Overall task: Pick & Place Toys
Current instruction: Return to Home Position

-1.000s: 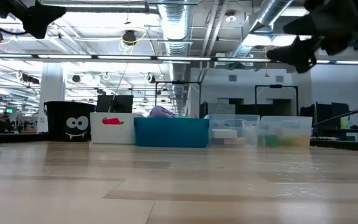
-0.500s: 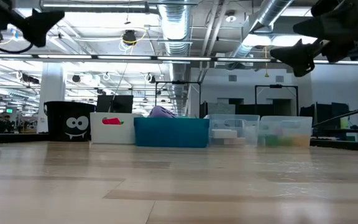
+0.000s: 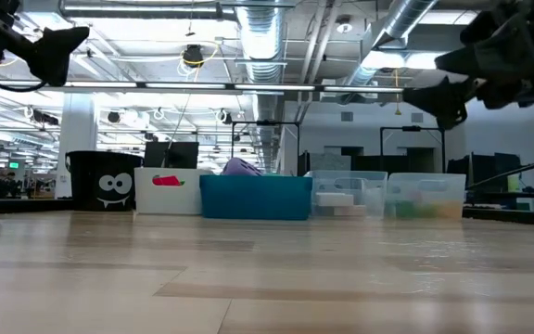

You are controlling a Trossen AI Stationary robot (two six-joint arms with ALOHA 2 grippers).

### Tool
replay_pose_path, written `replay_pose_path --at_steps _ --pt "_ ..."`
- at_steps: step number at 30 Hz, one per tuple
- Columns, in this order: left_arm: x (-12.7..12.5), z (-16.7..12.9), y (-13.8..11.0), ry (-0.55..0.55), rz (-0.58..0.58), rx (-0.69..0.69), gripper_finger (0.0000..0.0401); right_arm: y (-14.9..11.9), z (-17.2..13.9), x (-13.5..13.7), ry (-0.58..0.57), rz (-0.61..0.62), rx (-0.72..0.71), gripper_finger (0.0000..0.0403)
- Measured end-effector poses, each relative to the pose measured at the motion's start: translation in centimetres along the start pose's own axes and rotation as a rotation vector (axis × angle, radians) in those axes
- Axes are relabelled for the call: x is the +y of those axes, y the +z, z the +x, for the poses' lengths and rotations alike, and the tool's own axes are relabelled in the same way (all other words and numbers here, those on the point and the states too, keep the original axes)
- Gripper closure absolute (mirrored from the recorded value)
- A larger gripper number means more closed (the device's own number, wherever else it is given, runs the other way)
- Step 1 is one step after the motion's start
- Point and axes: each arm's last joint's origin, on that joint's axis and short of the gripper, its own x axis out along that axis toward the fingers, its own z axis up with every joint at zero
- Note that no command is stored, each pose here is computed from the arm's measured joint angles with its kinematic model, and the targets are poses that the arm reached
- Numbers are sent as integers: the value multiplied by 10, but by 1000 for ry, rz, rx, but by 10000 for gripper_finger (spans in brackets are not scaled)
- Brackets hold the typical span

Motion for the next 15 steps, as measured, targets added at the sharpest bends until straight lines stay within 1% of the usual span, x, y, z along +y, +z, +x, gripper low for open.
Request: replay_pose_path --at_steps 3,5,10,13,15 --pt "0 0 0 0 -2 0 41 -6 -5 -5 -15 23 -27 88" --pt "0 0 -1 0 0 5 41 -8 -6 -8 -47 45 -26 88" --pt "0 0 -1 0 0 5 41 -8 -6 -10 -59 211 -30 88" --pt "0 0 -1 1 2 10 41 -10 -6 -10 -68 213 -4 88" --pt "0 1 -2 1 5 18 41 -10 -6 -11 -86 258 -15 88"
